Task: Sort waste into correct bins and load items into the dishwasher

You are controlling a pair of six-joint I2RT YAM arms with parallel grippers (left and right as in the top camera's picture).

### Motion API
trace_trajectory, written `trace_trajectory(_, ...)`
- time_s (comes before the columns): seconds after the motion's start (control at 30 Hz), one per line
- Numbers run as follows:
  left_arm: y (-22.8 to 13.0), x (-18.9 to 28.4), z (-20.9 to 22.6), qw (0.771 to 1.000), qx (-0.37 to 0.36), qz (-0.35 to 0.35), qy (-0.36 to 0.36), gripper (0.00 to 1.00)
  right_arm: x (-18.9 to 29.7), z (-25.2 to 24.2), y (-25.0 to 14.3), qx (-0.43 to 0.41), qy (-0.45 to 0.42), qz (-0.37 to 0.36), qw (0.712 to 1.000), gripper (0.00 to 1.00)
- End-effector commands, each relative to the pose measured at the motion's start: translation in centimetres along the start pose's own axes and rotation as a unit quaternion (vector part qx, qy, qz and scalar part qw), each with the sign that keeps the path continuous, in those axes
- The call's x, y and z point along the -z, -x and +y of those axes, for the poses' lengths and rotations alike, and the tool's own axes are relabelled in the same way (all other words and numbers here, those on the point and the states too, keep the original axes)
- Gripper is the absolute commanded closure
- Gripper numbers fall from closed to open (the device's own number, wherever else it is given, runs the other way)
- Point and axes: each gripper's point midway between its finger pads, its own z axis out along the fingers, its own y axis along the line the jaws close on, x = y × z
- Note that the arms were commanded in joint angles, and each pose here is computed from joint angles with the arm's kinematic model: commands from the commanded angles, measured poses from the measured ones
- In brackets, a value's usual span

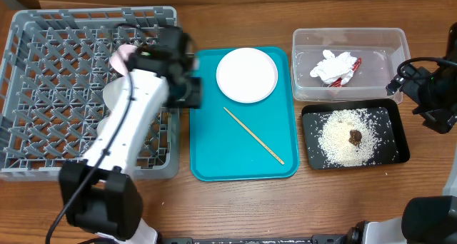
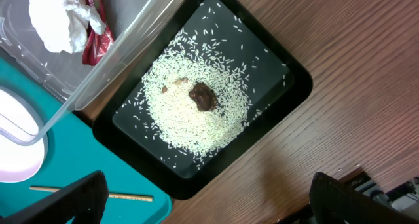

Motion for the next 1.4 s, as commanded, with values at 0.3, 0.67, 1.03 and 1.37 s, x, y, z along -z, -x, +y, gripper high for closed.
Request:
trace_trajectory(0.3, -3.3, -6.7, -12.0, 0.997, 0.073, 0.040, -0.002, 0.48, 0.9, 0.0, 0.4, 0.001, 0.004, -0.020, 1.000, 0.00)
trace_trajectory(0.67, -6.1, -13.7, -13.0, 0.986, 0.131, 0.097, 0.042, 0.46, 0.9, 0.0, 0.4, 0.001, 0.004, -0.020, 1.000, 0.00)
trace_trajectory(1.03, -7.4, -16.3, -12.5, 0.980, 0.137, 0.134, 0.050, 0.96, 0.9, 0.0, 0.4, 0.001, 0.004, -0.020, 1.000, 0.00)
trace_trajectory(1.37, -5.1, -15.1, -9.3, 0.978, 0.159, 0.126, 0.049, 0.96, 0.9, 0.0, 0.4, 0.001, 0.004, -0.020, 1.000, 0.00)
